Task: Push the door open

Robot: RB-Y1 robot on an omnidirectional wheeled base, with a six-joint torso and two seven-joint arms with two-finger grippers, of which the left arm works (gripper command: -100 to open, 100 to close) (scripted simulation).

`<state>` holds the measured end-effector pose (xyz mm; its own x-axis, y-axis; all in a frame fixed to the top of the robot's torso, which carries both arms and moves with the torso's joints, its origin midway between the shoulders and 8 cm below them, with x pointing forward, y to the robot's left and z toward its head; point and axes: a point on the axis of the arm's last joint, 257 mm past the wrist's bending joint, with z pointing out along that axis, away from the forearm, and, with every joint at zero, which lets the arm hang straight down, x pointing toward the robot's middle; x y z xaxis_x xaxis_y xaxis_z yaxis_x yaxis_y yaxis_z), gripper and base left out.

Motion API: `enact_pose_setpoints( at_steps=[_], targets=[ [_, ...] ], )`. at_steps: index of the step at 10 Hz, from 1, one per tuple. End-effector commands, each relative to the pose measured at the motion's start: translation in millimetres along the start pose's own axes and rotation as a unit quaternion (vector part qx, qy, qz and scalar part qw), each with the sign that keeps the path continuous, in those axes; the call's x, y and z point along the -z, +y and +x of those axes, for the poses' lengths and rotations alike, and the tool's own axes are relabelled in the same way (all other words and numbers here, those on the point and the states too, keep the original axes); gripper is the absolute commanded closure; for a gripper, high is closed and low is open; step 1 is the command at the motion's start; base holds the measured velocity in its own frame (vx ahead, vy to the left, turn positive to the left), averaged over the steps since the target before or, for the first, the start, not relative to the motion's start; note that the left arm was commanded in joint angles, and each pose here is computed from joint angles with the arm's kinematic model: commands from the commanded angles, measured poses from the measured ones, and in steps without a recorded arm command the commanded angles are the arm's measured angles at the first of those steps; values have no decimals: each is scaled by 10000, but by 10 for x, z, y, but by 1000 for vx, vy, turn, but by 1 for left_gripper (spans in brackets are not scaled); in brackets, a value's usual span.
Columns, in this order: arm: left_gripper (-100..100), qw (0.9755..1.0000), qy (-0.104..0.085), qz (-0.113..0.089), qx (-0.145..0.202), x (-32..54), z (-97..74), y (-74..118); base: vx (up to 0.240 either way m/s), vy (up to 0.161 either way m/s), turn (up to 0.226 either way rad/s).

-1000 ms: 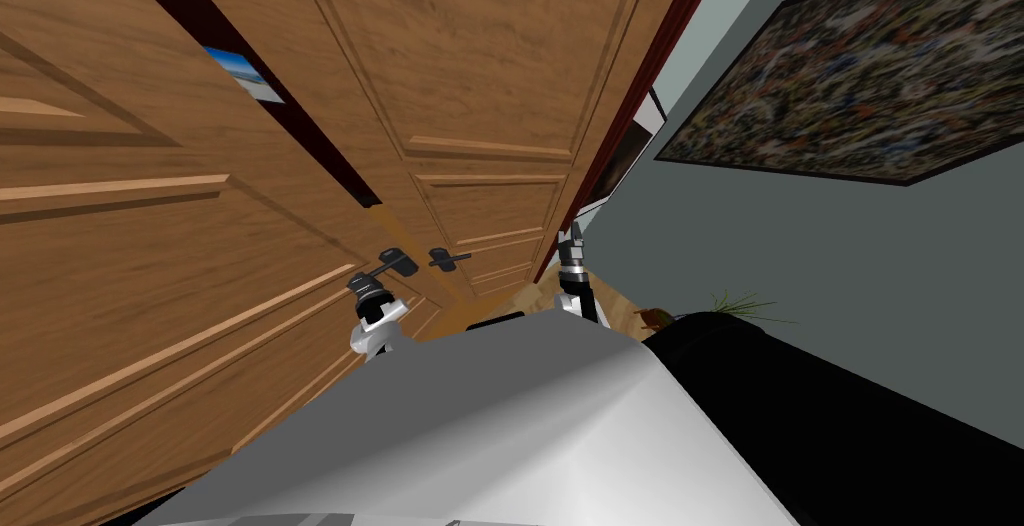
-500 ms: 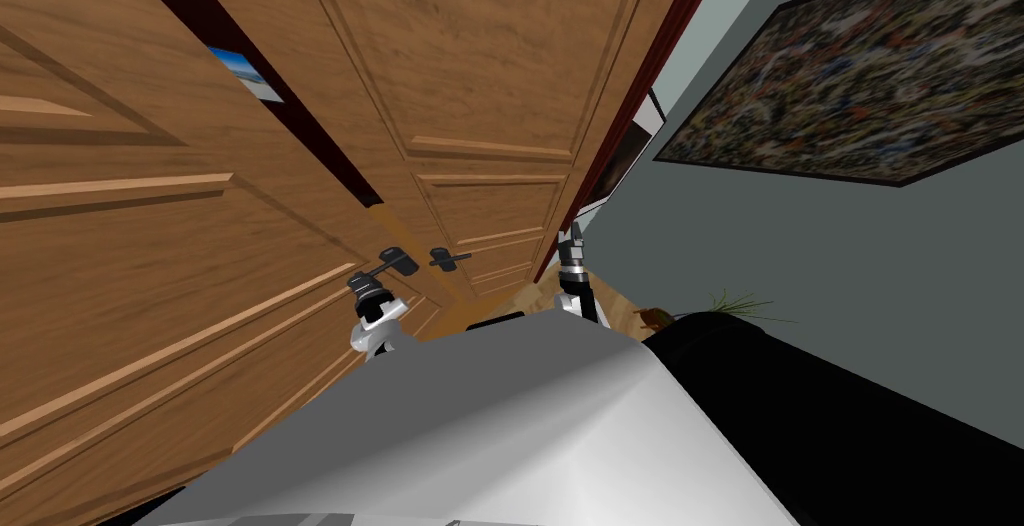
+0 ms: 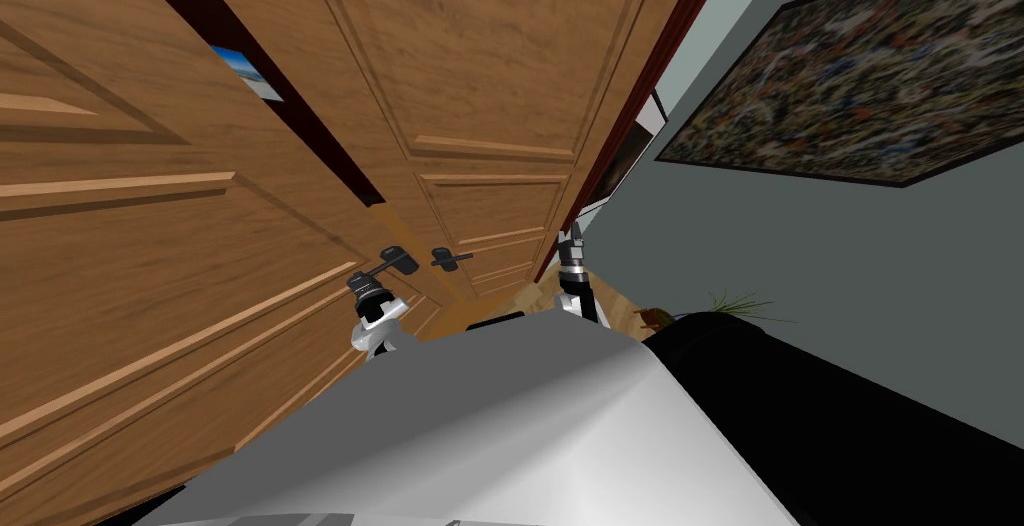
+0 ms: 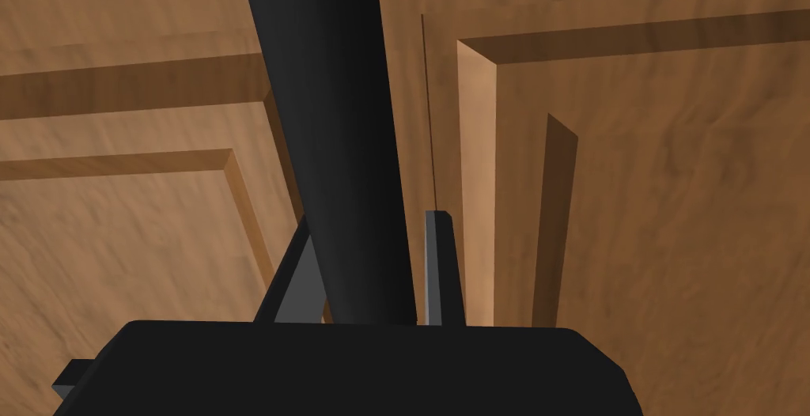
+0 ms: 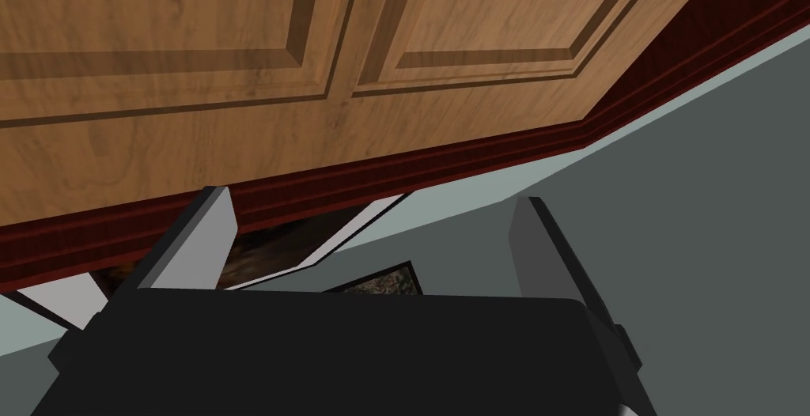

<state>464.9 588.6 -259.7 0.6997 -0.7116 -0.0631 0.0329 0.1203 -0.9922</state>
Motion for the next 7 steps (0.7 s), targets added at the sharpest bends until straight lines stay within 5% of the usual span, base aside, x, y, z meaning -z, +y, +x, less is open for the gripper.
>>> enact_pose_setpoints(
  at_steps=[1,7],
  targets=[
    [100,9996,-153,198,-94,-66,-254,-183,-11,-2,10],
    [100,9993,-247,244,-110,-87,-322,-220,-1,17,-14]
  ],
)
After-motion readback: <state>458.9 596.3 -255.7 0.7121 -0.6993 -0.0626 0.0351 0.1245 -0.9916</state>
